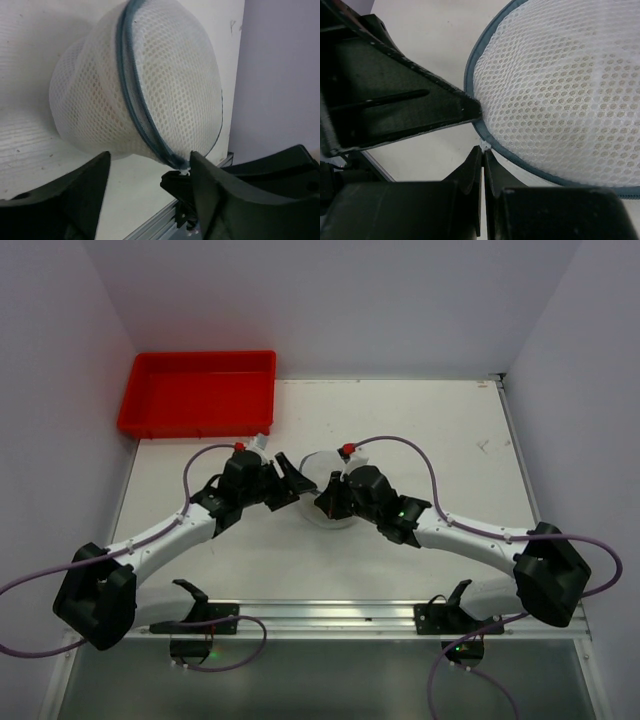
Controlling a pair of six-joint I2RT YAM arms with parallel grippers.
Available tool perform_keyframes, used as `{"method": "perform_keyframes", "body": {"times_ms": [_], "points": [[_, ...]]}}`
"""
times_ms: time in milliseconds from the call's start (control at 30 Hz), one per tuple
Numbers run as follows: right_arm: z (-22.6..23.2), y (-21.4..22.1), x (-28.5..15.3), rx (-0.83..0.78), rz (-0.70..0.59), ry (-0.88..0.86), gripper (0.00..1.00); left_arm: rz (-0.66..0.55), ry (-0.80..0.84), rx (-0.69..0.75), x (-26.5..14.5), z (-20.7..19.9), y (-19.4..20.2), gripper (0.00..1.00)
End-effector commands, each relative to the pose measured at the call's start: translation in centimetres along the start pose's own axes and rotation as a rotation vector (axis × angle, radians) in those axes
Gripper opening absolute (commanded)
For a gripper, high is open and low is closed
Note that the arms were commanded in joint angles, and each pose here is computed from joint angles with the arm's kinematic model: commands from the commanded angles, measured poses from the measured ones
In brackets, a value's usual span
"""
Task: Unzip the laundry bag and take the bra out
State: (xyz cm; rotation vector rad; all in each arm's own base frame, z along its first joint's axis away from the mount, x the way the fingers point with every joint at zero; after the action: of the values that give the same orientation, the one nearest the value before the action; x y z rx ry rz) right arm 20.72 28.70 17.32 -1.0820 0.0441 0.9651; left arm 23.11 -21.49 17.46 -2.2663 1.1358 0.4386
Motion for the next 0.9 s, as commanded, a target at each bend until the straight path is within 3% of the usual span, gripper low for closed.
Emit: {"method": "perform_keyframes", "body": {"times_ms": [0, 67, 133, 233, 467, 533, 767, 867], "points": [[1.3, -1.6, -0.5, 0.018, -0.064, -0.034, 0.00, -0.095, 0.053, -0.019, 0.7, -2.2, -2.0, 0.61], [0.9, -1.5, -0.8, 0.015, -0.072, -0.019, 0.00, -0.101, 0.046, -0.015, 1.1, -2.2, -2.2, 0.41], [0.5, -1.1, -1.0, 0.005, -0.066, -0.007, 0.00, -0.109, 0.033, -0.012, 1.3, -2.1, -2.3, 0.29], [0.0, -0.8, -1.5, -0.009, -0.060, 0.005, 0.00, -0.106, 0.020, -0.003, 1.9, -1.8, -2.5, 0.00], [-3.1, 0.0, -4.4, -0.105, -0.081, 0.121, 0.00, -0.120, -0.065, 0.142, 1.7, 0.7, -4.3, 0.00], [-3.4, -0.2, -5.5, -0.133, -0.090, 0.125, 0.00, -0.075, -0.112, 0.149, 1.4, 2.3, -5.5, 0.00], [-2.9, -0.1, -6.2, -0.196, -0.033, 0.091, 0.00, 0.039, -0.099, 0.468, 2.0, 2.4, -9.0, 0.00], [-1.2, -0.4, -5.5, -0.161, -0.013, 0.010, 0.00, 0.040, -0.089, 0.429, 1.8, 1.8, -9.4, 0.18]]}}
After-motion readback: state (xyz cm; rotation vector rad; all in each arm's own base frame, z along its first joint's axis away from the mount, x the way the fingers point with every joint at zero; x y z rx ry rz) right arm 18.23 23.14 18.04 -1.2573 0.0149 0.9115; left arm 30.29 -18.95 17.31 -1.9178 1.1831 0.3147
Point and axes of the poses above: each gripper's point midway between its finger pads, its own x axis out along the fingers, its own z axis along the line the jaws close on, y = z × x, the point moved 6 cm from there along -x, back along the fingers
